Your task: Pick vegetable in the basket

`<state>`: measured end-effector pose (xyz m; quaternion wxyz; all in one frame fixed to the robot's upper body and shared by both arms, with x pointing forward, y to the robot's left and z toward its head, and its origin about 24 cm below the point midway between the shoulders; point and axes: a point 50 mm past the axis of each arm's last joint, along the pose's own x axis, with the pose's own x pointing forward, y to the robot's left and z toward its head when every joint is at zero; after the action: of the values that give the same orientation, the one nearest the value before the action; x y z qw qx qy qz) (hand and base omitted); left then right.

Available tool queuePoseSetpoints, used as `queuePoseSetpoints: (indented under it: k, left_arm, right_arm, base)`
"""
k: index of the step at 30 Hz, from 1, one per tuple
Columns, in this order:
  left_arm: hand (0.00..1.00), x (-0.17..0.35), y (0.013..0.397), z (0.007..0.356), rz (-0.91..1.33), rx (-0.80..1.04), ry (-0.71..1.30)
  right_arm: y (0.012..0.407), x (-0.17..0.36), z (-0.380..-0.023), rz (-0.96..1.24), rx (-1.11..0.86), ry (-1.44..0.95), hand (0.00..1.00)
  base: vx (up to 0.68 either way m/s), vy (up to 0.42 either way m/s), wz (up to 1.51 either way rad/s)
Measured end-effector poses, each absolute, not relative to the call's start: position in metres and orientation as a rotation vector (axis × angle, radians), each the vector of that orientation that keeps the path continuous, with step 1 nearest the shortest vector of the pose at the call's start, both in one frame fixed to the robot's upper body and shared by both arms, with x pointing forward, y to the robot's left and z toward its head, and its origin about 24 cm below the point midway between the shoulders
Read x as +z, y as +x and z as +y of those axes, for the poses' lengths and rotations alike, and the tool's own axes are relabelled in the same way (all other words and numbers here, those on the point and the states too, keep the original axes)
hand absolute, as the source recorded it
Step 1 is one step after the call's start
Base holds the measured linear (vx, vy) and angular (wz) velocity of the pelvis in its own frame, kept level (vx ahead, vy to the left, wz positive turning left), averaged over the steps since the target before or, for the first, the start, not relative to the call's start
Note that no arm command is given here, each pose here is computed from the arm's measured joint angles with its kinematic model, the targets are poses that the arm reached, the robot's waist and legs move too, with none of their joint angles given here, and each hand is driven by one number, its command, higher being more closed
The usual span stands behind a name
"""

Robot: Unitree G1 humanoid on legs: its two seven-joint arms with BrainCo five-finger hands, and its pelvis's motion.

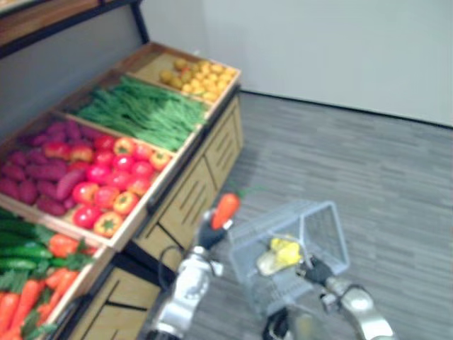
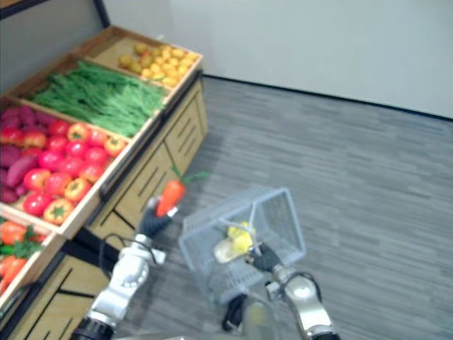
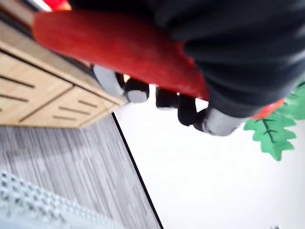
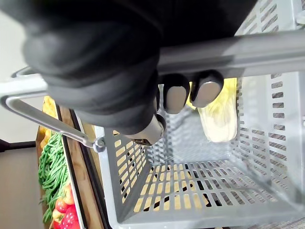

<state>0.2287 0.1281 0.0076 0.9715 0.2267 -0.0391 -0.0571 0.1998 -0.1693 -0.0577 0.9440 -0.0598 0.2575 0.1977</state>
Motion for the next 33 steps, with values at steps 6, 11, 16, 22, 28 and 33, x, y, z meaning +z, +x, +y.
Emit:
queuePoseSetpoints:
  k: [6, 11, 16, 22, 28, 33]
  left_arm:
    - [1.00, -0.015, 0.213, 0.116, 0.015, -0.147, 0.430]
    - [1.00, -0.026, 0.203, 0.101, 0.078, -0.139, 0.392]
    - [1.00, -0.021, 0.211, 0.080, 0.041, -0.221, 0.406]
    - [1.00, -0.030, 0.209, 0.081, 0.085, -0.230, 0.440]
    - [1.00, -0.043, 0.205, 0.086, 0.113, -0.266, 0.538]
    - [1.00, -0.070, 0.194, 0.104, 0.255, -0.250, 0.598]
  right_arm:
    - [0.214, -0.046, -0.148, 0.479, 0.519, -0.134, 1.00]
    - [0.233, -0.033, -0.131, 0.431, 0.576, -0.118, 1.00]
    - [0.233, -0.033, -0.132, 0.437, 0.565, -0.113, 1.00]
    - [0.232, -0.035, -0.133, 0.456, 0.530, -0.074, 1.00]
    - [0.237, -0.024, -0.126, 0.394, 0.509, 0.027, 1.00]
    - [0.243, -0.019, -0.116, 0.365, 0.488, 0.073, 1.00]
  base:
    - [0.01, -0.118, -1.20]
    - [0.04, -0.066, -1.15]
    - [0.15, 0.057, -0.35]
    - [0.16, 0.059, -0.26]
    - [0.05, 0.097, 0.13]
    - [-0.01, 0.088, 0.05]
